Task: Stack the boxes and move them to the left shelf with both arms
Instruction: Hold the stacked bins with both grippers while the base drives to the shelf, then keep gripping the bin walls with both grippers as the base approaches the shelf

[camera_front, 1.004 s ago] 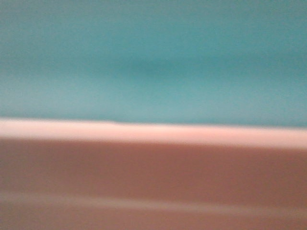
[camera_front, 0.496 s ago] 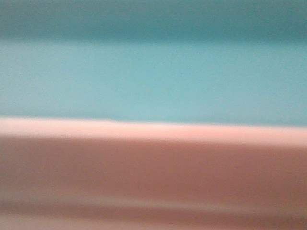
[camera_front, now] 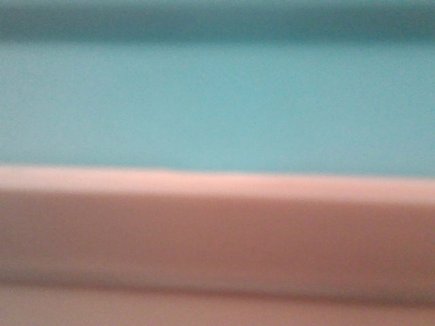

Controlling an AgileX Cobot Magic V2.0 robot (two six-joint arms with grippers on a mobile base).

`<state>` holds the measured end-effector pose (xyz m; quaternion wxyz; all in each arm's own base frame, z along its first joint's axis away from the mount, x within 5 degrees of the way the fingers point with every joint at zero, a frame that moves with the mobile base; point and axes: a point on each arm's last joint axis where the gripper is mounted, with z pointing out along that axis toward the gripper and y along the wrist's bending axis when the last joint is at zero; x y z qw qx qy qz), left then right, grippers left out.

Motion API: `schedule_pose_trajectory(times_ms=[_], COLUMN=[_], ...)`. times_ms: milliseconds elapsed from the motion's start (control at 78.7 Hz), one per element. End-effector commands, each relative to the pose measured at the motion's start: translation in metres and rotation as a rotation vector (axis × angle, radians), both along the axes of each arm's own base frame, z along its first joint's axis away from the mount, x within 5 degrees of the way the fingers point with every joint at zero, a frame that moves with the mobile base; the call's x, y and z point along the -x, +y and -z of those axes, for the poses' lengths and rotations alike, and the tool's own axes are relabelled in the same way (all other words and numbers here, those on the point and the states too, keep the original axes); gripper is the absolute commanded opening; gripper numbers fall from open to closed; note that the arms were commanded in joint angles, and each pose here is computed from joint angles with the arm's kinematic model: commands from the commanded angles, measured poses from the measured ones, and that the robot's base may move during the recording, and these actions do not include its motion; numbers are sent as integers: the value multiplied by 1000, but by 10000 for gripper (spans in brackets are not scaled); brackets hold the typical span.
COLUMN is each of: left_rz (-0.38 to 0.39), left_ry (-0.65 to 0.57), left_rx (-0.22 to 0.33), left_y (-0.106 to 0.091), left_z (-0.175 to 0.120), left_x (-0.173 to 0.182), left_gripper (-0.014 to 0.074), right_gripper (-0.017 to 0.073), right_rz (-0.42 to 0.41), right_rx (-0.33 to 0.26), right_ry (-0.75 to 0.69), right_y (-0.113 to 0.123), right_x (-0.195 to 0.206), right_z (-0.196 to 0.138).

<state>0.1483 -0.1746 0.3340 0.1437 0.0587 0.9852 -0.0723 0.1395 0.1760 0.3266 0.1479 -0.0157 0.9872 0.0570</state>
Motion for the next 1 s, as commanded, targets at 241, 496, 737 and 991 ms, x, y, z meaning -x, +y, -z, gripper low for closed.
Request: schedule_pose_trajectory(times_ms=[241, 496, 737, 991], left_rz=[0, 0, 0, 0], left_ry=[-34, -34, -34, -34], left_rx=[-3, -3, -3, -3], left_y=[7, 7, 7, 7], left_z=[-16, -16, -16, -16], left_x=[4, 4, 4, 4], left_gripper=[-4, -4, -4, -4], right_gripper=[67, 67, 67, 67], right_rz=[-14, -14, -14, -14], right_rx=[-30, -29, -29, -29], right_ry=[-53, -54, -54, -54], right_y=[-5, -5, -5, -5], right_x=[2, 2, 2, 2], right_z=[-18, -18, -18, -18])
